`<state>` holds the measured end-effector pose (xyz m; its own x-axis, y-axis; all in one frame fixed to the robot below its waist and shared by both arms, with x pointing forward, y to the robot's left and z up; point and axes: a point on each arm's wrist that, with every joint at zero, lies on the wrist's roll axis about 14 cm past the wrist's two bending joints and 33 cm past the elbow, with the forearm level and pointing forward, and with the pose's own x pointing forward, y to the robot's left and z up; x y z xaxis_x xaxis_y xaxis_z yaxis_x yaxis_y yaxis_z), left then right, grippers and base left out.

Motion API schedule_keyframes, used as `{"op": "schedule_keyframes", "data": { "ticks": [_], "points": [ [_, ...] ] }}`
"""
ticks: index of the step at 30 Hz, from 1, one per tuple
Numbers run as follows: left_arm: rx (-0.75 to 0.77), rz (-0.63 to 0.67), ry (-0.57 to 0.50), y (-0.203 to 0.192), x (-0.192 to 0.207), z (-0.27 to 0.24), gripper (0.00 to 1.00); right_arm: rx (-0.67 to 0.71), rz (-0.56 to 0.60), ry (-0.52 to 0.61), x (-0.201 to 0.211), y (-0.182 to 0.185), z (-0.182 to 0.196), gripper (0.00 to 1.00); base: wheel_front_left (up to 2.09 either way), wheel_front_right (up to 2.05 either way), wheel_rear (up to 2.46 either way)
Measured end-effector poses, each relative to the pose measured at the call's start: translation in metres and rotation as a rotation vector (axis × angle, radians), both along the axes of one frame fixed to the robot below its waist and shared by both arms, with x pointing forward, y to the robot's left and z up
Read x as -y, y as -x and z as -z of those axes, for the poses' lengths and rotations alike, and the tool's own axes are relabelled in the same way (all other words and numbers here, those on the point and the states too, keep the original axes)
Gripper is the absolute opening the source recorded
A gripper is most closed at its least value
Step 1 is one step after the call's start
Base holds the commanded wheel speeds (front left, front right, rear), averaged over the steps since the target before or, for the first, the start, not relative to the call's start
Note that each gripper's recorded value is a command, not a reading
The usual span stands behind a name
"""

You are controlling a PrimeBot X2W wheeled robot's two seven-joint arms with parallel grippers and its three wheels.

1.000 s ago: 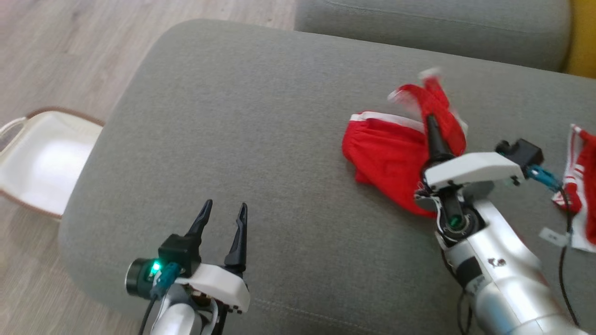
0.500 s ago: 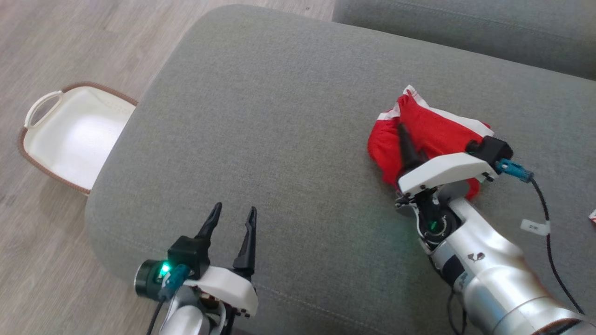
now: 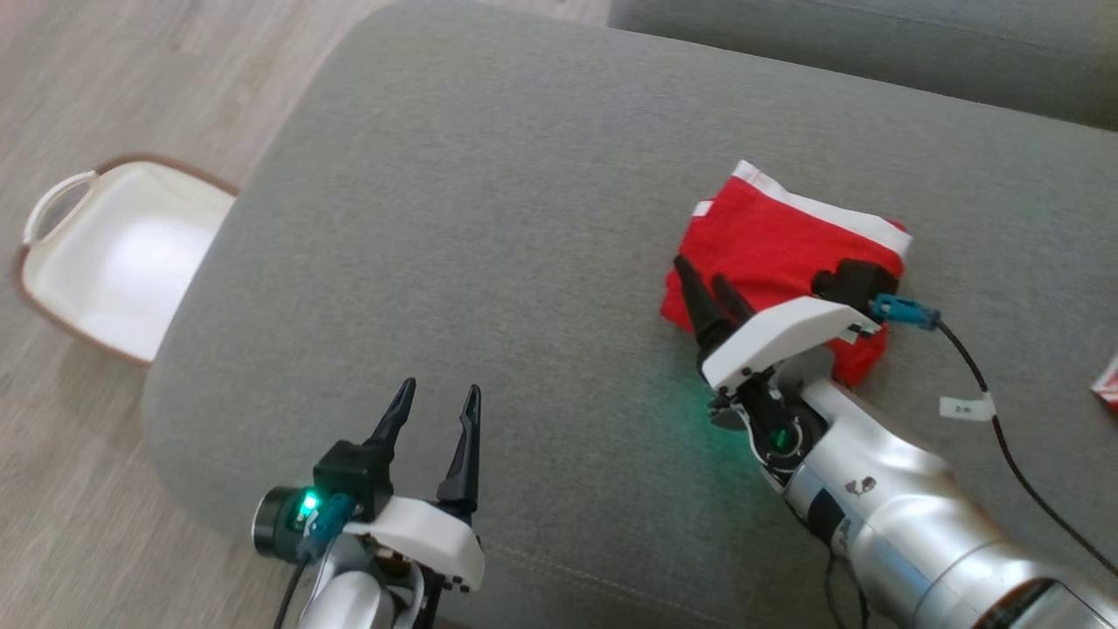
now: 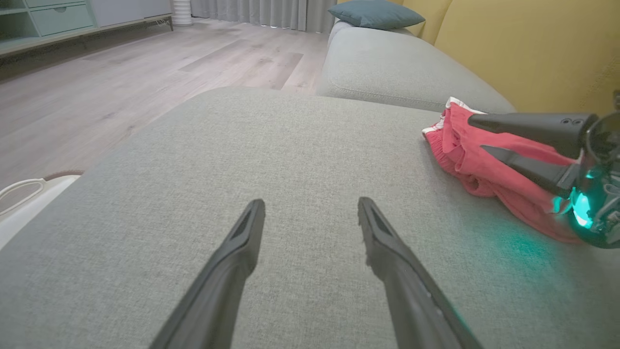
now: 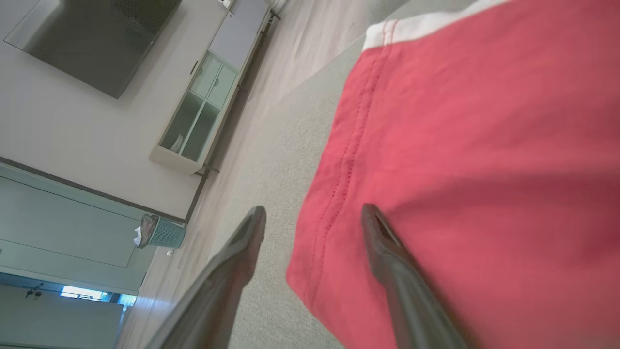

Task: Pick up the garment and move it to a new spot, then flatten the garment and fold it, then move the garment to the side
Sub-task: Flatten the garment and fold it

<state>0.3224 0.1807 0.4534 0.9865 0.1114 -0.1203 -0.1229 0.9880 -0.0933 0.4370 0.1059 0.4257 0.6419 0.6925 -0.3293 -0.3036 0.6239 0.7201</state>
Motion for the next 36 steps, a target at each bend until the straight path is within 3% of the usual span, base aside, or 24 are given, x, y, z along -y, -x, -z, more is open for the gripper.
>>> {"op": "schedule_keyframes", "data": {
  "ticks": [5, 9, 14, 18, 24, 36],
  "points": [
    [0.015, 0.032, 0.006, -0.011, 0.008, -0.003, 1.0, 0.126, 0.003, 0.026, 0.009, -0.007, -0.018, 1.0, 0.0, 0.0, 0.0],
    [0.061, 0.06, 0.005, -0.027, 0.014, -0.016, 1.0, 0.268, 0.002, 0.125, 0.032, -0.02, -0.032, 1.0, 0.0, 0.0, 0.0],
    [0.157, 0.109, 0.011, -0.055, 0.027, -0.045, 1.0, 0.473, 0.109, 0.25, 0.09, -0.058, -0.072, 1.0, 0.0, 0.0, 0.0],
    [0.22, 0.161, 0.024, -0.071, 0.043, -0.065, 1.0, 0.595, 0.226, 0.358, 0.156, -0.068, -0.09, 1.0, 0.0, 0.0, 0.0],
    [0.255, 0.22, 0.039, -0.079, 0.062, -0.076, 1.0, 0.629, 0.341, 0.509, 0.224, -0.027, -0.063, 1.0, 0.0, 0.0, 0.0],
    [0.255, 0.268, 0.041, -0.074, 0.076, -0.075, 1.0, 0.599, 0.489, 0.574, 0.262, 0.04, -0.043, 1.0, 0.0, 0.0, 0.0]
  ]
}}
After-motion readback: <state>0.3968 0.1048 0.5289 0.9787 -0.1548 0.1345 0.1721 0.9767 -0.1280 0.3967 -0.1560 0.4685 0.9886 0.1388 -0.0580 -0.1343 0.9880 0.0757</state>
